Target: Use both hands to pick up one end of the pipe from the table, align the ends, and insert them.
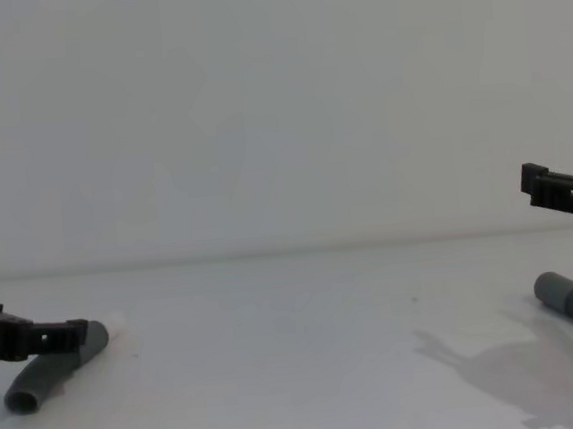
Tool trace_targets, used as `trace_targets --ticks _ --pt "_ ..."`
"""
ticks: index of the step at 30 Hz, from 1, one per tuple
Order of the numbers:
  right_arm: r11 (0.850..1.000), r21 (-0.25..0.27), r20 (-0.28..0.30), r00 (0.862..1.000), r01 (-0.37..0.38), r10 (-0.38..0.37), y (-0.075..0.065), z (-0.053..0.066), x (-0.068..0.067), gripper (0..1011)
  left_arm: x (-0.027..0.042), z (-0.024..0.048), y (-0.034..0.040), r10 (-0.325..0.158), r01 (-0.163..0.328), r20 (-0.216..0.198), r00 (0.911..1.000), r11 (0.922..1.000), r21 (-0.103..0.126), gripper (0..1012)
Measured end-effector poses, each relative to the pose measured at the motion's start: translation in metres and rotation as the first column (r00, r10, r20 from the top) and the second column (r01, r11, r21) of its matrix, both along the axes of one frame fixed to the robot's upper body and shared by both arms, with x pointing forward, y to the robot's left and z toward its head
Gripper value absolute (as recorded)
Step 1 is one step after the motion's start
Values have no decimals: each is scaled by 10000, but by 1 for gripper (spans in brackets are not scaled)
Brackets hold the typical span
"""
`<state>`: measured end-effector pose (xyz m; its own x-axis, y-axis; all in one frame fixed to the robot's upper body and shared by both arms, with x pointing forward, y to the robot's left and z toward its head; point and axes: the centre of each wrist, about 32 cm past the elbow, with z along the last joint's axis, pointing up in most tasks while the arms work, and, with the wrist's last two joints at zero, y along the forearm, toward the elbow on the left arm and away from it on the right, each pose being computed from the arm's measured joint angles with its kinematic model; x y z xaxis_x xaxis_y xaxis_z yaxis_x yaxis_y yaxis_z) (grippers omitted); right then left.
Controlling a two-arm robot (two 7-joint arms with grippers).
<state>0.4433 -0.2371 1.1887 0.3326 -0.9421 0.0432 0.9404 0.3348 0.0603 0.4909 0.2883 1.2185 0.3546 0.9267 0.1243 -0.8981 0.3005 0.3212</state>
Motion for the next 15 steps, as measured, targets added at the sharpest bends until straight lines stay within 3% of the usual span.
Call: trace_targets --ticks 15 --pt "10000 0 0 10000 0 0 0 0 0 1000 72 26 -48 287 -275 -403 9988 9991 311 1001"
